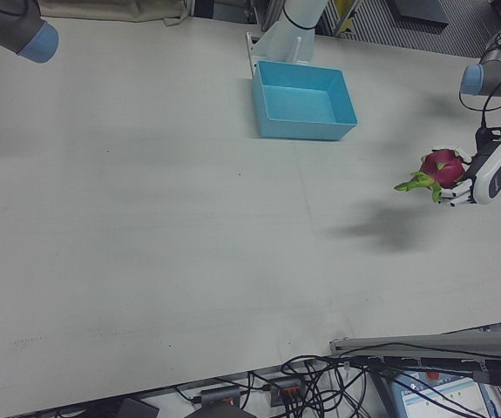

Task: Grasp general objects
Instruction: 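Lift the dragon fruit with the left hand and carry it toward the tray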

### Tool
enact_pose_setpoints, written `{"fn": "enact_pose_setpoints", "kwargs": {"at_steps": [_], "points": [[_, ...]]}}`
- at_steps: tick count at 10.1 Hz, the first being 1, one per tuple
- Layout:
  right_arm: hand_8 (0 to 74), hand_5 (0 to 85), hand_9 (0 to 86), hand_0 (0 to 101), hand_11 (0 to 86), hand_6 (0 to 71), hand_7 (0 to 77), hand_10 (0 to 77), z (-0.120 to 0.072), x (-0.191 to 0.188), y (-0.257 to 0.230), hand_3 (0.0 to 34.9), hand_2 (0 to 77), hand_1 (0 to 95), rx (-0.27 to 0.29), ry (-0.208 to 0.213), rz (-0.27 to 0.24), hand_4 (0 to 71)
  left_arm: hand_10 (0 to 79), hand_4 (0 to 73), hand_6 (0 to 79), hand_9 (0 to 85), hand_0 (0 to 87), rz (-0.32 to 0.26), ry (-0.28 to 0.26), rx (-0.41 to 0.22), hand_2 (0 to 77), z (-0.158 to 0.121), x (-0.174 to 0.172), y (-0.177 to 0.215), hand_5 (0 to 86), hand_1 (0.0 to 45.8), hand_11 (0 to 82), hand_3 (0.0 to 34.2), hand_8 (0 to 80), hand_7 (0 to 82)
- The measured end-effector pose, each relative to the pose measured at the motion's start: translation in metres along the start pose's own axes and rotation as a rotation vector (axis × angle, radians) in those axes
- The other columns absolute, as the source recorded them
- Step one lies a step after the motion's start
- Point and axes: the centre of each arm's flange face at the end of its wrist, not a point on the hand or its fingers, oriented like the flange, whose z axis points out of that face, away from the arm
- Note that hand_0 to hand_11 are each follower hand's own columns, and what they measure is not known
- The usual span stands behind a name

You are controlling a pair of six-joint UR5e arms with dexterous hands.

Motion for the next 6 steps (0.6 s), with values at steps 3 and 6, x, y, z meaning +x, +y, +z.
{"fn": "enact_pose_setpoints", "kwargs": {"at_steps": [3,6], "points": [[0.0,0.0,1.1,0,0.5,0.0,0.0,0.0,0.0,0.0,0.0,0.0,1.6,6.0,0.0,0.0,0.0,0.0,64.4,16.4,30.5,72.0,48.0,-0.017,-0.037,-0.127,30.0,0.004,0.014,0.025,51.3,0.0,70.4,0.0,62.7,57.8],[0.0,0.0,1.1,0,0.5,0.0,0.0,0.0,0.0,0.0,0.0,0.0,1.6,6.0,0.0,0.0,0.0,0.0,64.9,16.4,30.5,71.4,47.9,-0.037,-0.095,-0.248,30.0,0.009,0.007,0.059,51.3,0.0,70.4,0.0,64.9,57.8]]}}
